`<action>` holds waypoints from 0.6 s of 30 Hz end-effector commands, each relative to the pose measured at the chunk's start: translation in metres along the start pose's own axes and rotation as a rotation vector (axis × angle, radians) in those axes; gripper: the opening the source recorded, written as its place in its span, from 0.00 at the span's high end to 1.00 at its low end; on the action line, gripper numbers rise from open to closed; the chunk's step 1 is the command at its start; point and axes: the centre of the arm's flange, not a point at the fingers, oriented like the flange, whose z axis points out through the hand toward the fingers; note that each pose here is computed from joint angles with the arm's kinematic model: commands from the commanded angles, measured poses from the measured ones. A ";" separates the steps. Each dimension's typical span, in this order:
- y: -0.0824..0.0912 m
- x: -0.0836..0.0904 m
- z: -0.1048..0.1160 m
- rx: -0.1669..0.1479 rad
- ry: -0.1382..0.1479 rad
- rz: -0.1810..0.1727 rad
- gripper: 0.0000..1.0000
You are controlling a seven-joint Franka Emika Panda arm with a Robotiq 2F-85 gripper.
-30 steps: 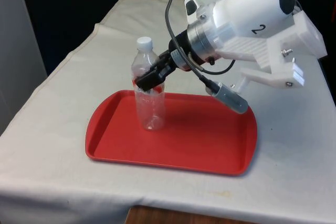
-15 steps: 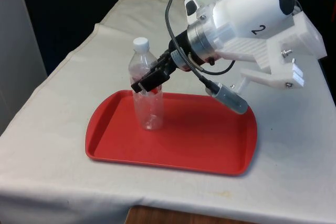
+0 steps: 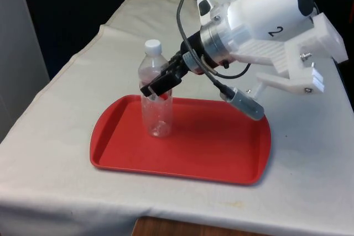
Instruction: Place the bottle upright on the tray.
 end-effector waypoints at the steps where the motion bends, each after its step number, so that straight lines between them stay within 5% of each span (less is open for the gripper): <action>1: 0.000 -0.001 -0.004 0.001 -0.002 0.004 0.00; 18: 0.002 -0.008 -0.029 0.009 -0.003 0.009 0.00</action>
